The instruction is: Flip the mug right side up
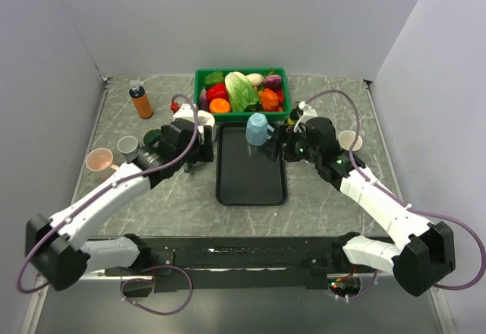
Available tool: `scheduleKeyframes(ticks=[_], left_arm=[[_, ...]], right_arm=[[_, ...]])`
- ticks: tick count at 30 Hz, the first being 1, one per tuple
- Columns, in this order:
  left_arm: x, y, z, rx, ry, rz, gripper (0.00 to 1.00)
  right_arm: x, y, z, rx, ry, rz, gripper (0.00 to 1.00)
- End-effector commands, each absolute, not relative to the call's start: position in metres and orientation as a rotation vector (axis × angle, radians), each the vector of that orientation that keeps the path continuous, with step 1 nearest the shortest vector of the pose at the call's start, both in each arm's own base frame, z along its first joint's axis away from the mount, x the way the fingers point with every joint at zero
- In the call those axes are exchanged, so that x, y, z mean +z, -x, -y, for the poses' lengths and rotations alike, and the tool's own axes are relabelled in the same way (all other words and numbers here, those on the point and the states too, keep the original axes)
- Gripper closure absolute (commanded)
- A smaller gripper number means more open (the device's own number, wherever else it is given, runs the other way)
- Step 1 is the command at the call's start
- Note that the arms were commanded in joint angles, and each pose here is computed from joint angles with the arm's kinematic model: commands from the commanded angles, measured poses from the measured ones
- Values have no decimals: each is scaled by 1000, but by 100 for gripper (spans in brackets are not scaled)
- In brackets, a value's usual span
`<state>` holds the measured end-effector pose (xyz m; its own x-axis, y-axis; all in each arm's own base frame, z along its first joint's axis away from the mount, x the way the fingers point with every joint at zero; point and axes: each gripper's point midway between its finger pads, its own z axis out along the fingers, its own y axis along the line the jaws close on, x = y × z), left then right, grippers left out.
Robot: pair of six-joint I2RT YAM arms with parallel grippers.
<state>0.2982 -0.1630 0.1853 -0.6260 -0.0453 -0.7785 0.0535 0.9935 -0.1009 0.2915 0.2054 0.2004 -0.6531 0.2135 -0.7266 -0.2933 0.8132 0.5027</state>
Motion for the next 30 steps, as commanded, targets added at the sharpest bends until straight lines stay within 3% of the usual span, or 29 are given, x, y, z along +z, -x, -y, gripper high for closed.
scheduleKeyframes(ticks=[1, 6, 17, 30], left_arm=[[240, -290, 210, -506, -64, -2067, 4], [268, -282, 221, -661, -55, -1967, 4], [263, -264, 229, -753, -104, -1985, 4], [257, -237, 222, -801, -191, -1971, 4]], right_arm=[[225, -310, -202, 616, 304, -2088, 6], [203, -339, -209, 480, 516, -2121, 8], [147, -404, -204, 132, 824, -2151, 12], [107, -448, -217, 8, 1048, -2114, 13]])
